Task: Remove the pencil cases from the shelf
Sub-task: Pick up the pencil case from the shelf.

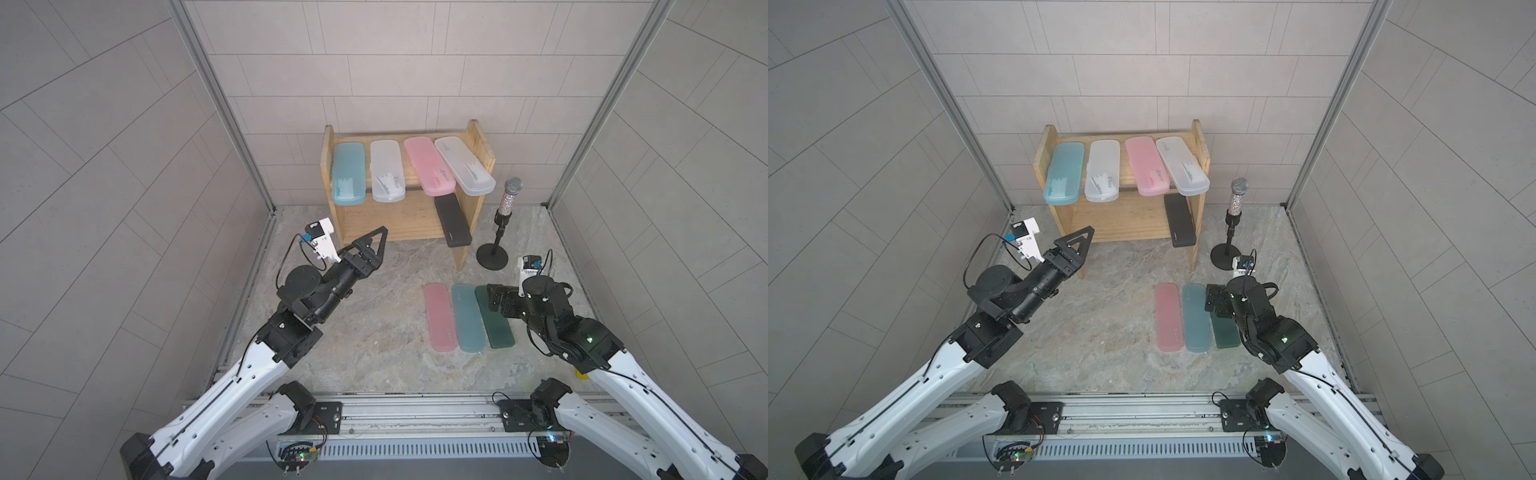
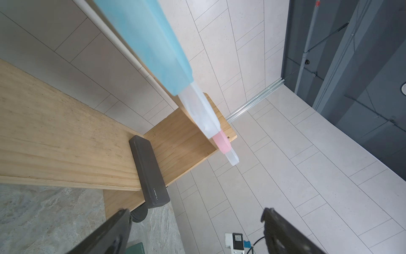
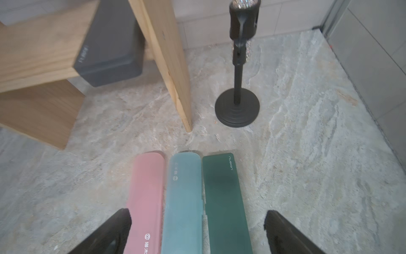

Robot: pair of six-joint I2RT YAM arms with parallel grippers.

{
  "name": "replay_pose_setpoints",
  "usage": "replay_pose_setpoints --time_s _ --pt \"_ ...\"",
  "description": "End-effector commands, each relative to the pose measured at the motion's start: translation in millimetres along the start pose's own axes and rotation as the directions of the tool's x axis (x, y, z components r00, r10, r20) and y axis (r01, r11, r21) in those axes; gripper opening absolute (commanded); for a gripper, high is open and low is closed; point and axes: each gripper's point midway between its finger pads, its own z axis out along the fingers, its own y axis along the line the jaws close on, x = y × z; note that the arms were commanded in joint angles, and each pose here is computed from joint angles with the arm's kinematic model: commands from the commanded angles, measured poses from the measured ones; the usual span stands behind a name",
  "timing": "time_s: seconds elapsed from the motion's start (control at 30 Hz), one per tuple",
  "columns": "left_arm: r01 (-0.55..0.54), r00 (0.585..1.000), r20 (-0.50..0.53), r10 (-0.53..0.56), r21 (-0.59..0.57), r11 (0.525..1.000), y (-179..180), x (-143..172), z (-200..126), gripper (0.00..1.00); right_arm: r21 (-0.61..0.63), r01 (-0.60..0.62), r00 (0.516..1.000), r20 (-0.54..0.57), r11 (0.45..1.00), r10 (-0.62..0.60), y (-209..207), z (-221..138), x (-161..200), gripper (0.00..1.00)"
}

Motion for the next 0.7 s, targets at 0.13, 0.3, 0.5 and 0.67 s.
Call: replay_pose_setpoints --time_s 0.13,0.3,0.5,0.67 --pt "0.075 0.986 -0.142 -0.085 -0.069 0.995 51.8 67.8 29.5 1.0 -0.046 -0.033 0.999 0.001 0.998 0.033 -3.2 -17.2 -12.7 1.0" --pt "0.119 0.973 -0.192 -0.128 -0.06 0.991 60.3 116.4 51.5 1.0 -0.046 -0.032 0.999 -0.02 0.998 0.031 -5.3 -19.3 -17.3 1.0" --pt "0.178 0.953 -0.242 -0.182 -0.04 0.983 61.1 162.0 93.9 1.0 -0.031 -0.051 0.995 -0.085 0.998 0.049 -17.3 -5.9 -4.8 1.0" --pt "0.181 0.954 -0.237 -0.181 -0.023 0.983 63.0 172.0 119.0 1.0 -0.038 -0.074 0.991 -0.11 0.997 0.07 -24.9 -1.1 2.7 1.0"
